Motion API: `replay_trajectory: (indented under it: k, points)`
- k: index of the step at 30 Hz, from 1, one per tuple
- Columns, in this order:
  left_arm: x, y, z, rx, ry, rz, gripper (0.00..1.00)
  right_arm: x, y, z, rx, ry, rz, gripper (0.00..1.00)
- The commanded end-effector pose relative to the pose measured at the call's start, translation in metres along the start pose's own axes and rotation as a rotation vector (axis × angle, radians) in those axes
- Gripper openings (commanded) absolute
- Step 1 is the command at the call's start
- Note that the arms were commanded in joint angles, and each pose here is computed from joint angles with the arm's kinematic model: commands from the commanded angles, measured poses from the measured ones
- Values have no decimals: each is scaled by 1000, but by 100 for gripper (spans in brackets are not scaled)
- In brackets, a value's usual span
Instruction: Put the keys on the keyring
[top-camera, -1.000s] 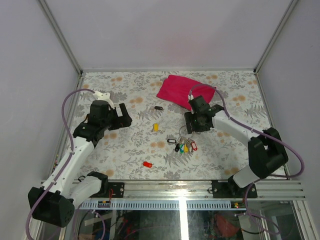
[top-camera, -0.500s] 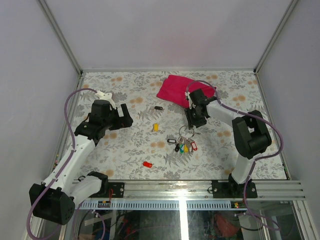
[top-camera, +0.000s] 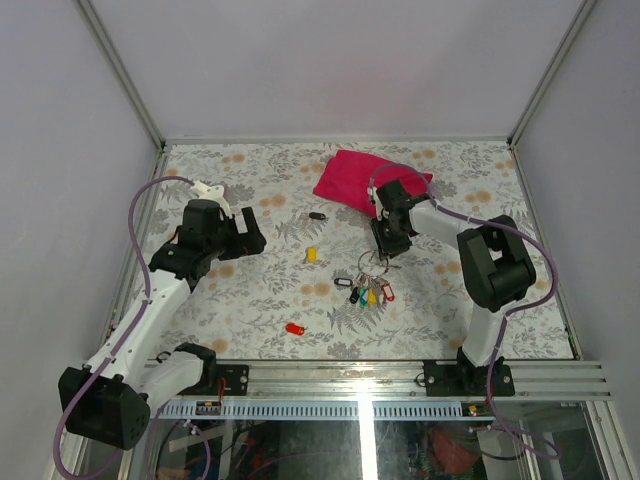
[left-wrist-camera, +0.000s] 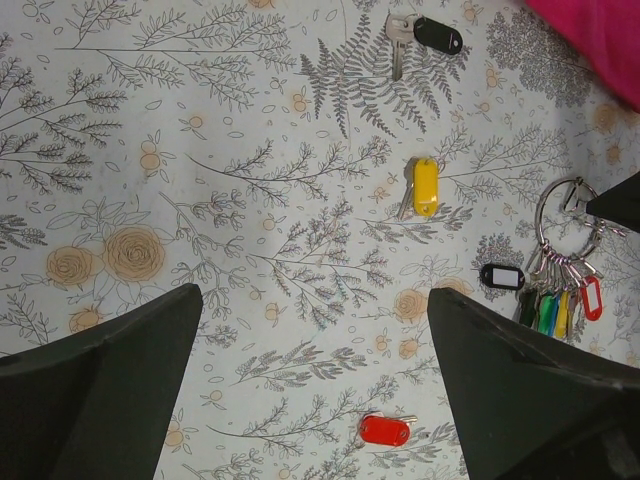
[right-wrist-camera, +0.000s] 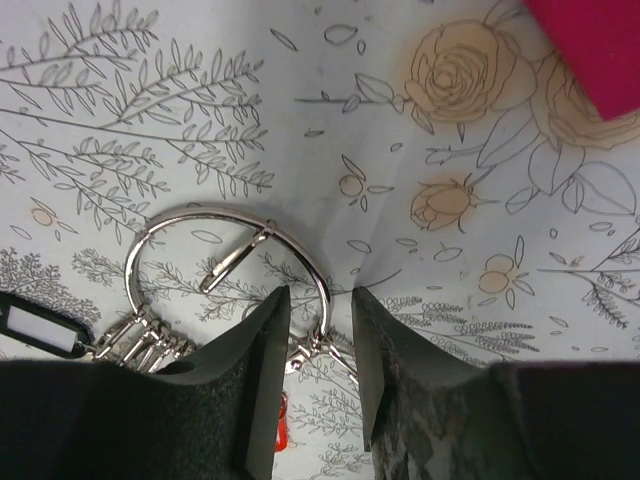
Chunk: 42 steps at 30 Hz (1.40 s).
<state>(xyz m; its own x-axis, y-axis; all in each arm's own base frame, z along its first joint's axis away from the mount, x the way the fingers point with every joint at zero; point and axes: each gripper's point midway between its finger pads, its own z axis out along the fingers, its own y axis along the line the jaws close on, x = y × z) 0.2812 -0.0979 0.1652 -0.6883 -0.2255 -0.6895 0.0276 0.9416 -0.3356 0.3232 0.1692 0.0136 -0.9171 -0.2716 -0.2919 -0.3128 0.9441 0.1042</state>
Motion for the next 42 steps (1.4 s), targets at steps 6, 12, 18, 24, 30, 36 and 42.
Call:
replay_trajectory:
  k: [6, 12, 18, 24, 30, 36, 42]
  points:
    - [-16, -3, 2, 16, -72, -3, 100, -5, -5, 11, 27, 2, 6, 34]
    - [-18, -3, 2, 13, -62, 1, 100, 11, -6, 17, 49, 39, 14, 24]
    - [-22, -6, 5, 11, -49, -10, 100, 28, 9, 23, 23, 24, 4, 10]
    - [-32, -36, 13, 153, -45, -39, 100, 27, 21, 10, -31, -96, -21, 0]
    - [-24, -78, 27, 279, -16, -12, 100, 11, 35, -17, -123, -305, -48, 0]
    - [0, -122, 48, 331, 30, 80, 99, 7, 48, -29, -208, -399, -65, 0]
    - [21, -155, 66, 388, 66, 142, 93, 3, 56, -48, -264, -503, -54, 0]
